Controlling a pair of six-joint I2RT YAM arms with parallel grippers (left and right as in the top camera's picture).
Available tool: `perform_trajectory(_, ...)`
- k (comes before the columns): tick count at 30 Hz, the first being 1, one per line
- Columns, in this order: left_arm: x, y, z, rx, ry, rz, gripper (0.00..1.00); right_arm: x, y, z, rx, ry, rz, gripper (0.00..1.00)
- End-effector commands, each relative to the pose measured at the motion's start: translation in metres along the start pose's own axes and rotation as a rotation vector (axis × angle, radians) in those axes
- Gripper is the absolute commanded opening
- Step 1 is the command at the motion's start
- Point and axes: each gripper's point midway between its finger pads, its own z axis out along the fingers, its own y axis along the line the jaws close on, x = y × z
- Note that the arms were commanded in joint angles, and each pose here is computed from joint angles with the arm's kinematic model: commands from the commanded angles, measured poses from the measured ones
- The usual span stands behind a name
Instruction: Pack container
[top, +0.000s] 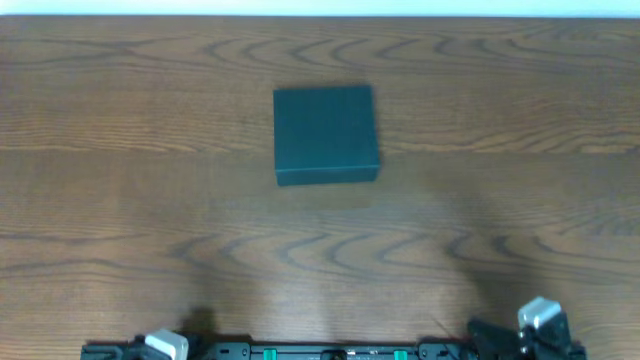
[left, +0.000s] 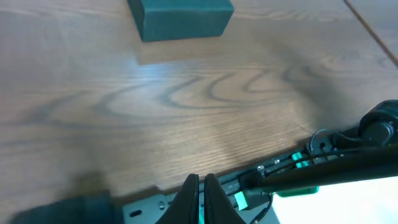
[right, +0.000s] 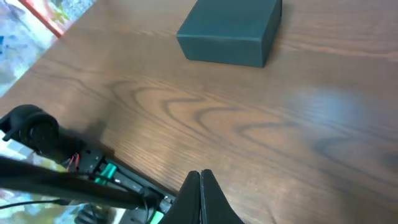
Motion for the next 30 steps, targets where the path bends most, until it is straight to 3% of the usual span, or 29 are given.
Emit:
perform_trajectory(1,0.014,0.001,0.006,0.024,-0.022,-0.098,0.06,0.007,0.001,-0.002,-0.012,-0.016,0.028,0.25)
perform_trajectory(2,0.015,0.002,0.007,0.021,-0.032,-0.11,0.08,0.008,0.001,-0.002,-0.011,-0.014,0.029,0.57)
perform_trajectory(3,0.015,0.004,0.008,0.013,-0.036,-0.127,0.4,0.011,0.0,-0.002,-0.009,-0.003,0.033,0.99)
perform_trajectory(5,0.014,0.006,0.009,0.004,-0.041,-0.153,0.95,0.016,0.001,-0.001,-0.013,0.019,0.05,0.99)
perform_trajectory(8,0.01,0.005,0.009,0.01,-0.059,-0.188,0.95,0.018,0.008,-0.001,-0.055,0.035,0.152,0.99)
perform_trajectory(13,0.013,0.004,0.009,0.021,-0.044,-0.318,0.95,0.019,0.008,-0.001,-0.054,0.04,0.16,0.99)
perform_trajectory(24,0.014,0.009,0.009,-0.007,-0.043,-0.313,0.95,0.02,0.008,-0.001,-0.053,0.04,0.16,0.99)
perform_trajectory(26,0.004,0.017,0.008,-0.051,-0.094,-0.311,0.95,0.019,0.008,-0.001,-0.054,0.04,0.16,0.99)
perform_trajectory(30,-0.053,0.043,0.006,-0.165,-0.333,-0.261,0.95,0.019,0.008,-0.001,-0.054,0.039,0.16,0.99)
